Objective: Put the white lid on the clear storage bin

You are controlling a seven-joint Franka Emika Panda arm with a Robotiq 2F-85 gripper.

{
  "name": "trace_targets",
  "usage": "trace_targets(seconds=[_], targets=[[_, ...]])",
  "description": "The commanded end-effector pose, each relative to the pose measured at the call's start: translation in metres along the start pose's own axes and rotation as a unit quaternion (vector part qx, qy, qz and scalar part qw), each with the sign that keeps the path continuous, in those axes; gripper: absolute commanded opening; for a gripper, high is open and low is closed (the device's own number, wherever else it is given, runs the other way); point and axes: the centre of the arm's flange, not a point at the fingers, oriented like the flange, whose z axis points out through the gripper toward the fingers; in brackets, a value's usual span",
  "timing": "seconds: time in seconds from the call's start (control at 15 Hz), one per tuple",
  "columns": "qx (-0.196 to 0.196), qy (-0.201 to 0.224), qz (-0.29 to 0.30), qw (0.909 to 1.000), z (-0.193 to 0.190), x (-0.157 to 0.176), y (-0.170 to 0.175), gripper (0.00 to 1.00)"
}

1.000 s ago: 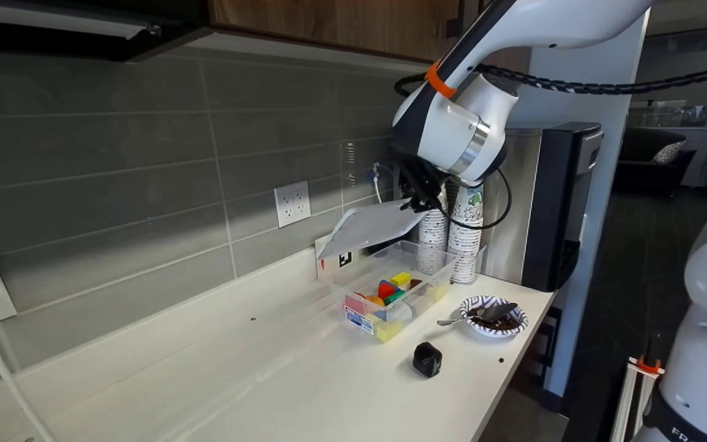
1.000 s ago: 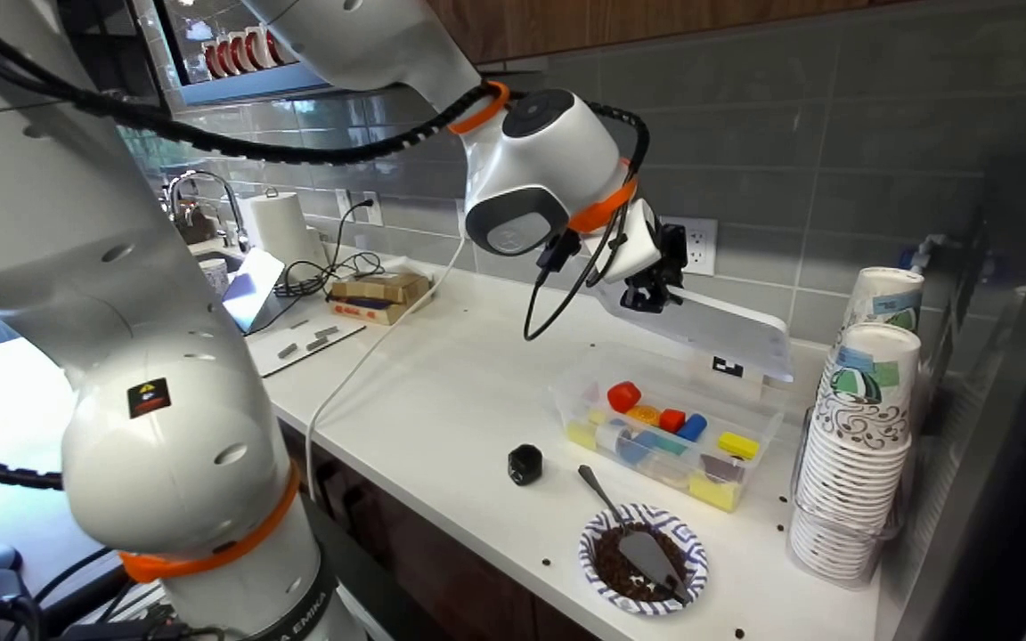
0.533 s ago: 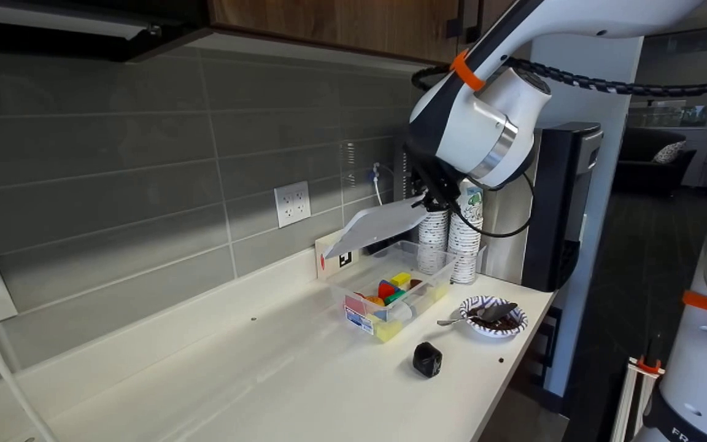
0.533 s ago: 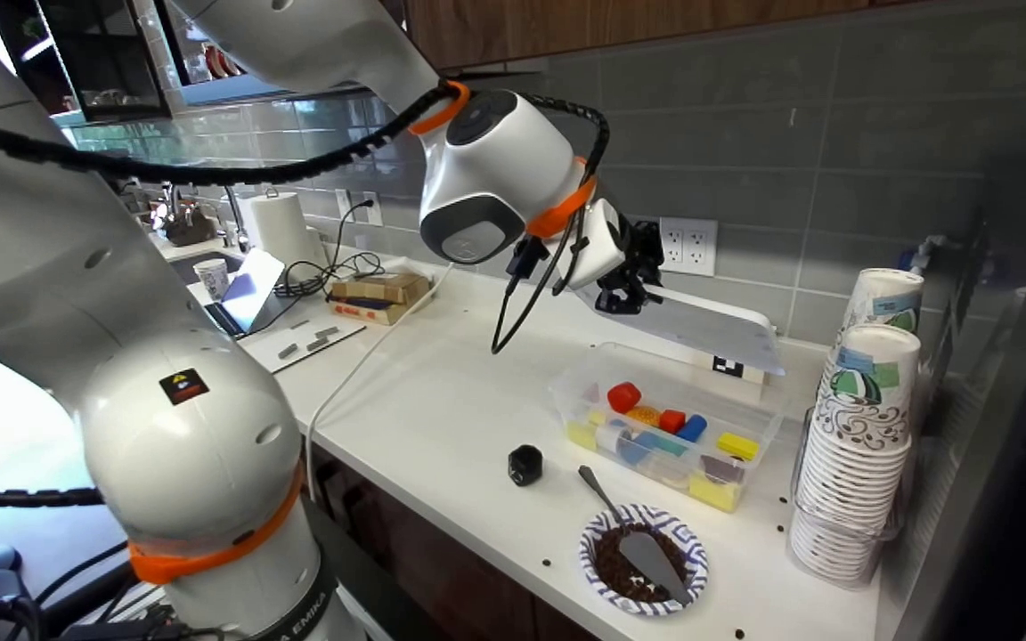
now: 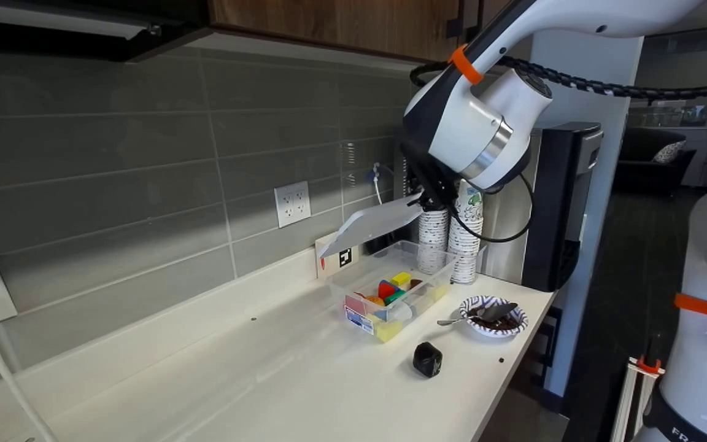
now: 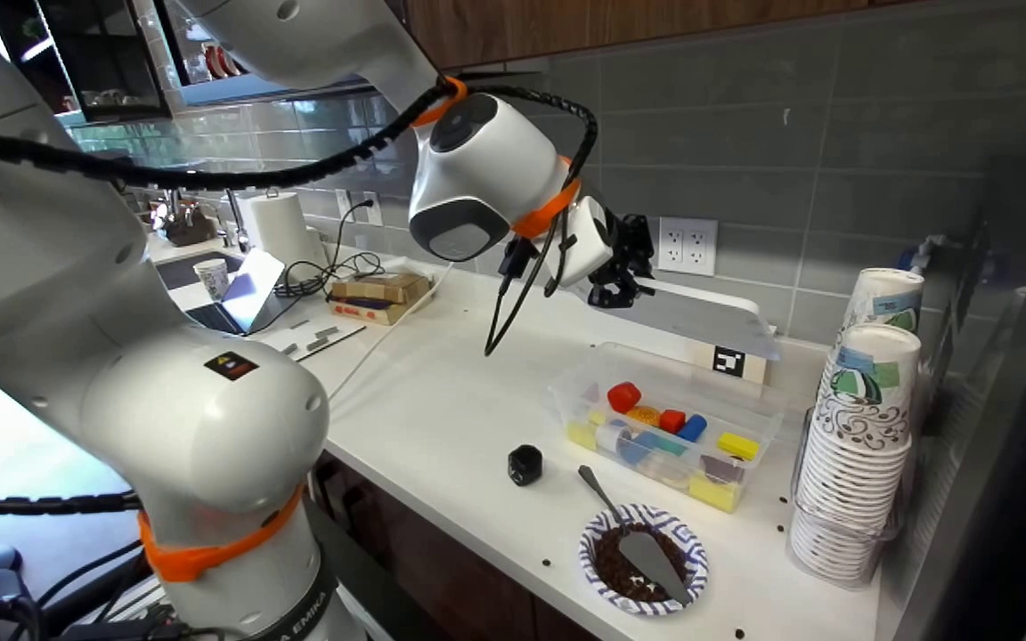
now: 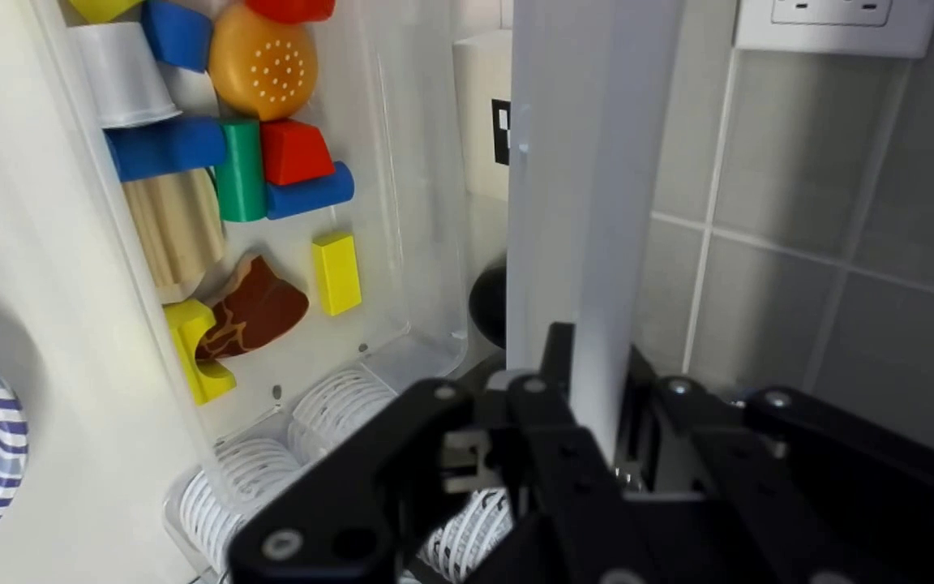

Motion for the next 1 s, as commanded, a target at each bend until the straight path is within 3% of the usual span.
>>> trace_targets(seconds=[0.0, 0.93], targets=[[0.009, 0.002, -0.002, 1.0000, 0.010, 0.006, 0.054, 0.03], [0.000, 0.016, -0.009, 0.9998, 0.039, 0.000, 0.073, 0.03]])
